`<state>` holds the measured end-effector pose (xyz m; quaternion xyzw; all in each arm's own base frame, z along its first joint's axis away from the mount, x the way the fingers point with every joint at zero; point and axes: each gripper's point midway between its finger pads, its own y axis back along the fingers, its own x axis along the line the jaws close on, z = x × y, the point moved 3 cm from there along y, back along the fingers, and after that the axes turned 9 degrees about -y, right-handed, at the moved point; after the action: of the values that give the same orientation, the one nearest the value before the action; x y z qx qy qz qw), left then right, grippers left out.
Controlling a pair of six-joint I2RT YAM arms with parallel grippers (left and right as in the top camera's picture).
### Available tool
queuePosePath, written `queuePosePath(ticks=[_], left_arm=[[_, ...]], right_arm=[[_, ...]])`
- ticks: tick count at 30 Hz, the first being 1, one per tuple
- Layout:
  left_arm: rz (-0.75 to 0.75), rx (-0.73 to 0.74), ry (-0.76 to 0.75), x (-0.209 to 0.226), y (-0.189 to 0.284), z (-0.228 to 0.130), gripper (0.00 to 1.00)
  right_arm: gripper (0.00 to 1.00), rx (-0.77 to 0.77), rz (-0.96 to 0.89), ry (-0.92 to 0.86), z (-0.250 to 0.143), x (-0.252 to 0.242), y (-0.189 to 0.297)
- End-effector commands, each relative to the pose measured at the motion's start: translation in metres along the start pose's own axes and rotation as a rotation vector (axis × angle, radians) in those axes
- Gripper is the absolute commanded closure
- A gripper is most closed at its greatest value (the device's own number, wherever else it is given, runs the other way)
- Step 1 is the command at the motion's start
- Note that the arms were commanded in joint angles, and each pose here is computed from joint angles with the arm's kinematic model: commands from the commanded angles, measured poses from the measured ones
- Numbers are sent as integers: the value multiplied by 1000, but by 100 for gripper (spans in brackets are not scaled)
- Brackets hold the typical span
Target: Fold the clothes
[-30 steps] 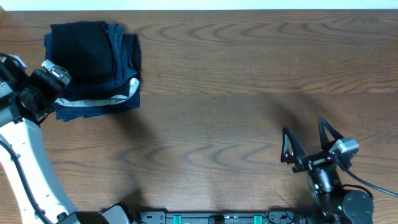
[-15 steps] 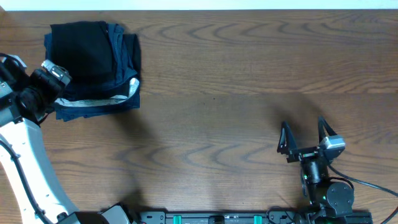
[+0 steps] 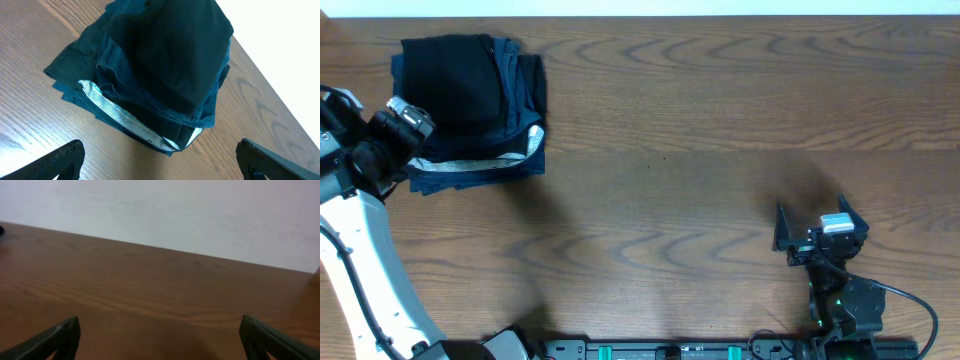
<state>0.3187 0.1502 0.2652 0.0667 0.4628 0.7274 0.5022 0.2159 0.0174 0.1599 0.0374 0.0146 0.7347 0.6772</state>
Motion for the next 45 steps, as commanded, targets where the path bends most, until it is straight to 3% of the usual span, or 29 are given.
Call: queuePosePath(ticks=[1,19,45], left_arm=[[11,0,-10,2,-1,0,2],[11,0,-10,2,-1,0,2],[11,0,-10,2,-1,0,2]], right_arm=[[1,0,-50,53,0,-9,0],[1,-15,-122,-121,1,-21,1],[1,-16,-121,-122,1,-21,1]])
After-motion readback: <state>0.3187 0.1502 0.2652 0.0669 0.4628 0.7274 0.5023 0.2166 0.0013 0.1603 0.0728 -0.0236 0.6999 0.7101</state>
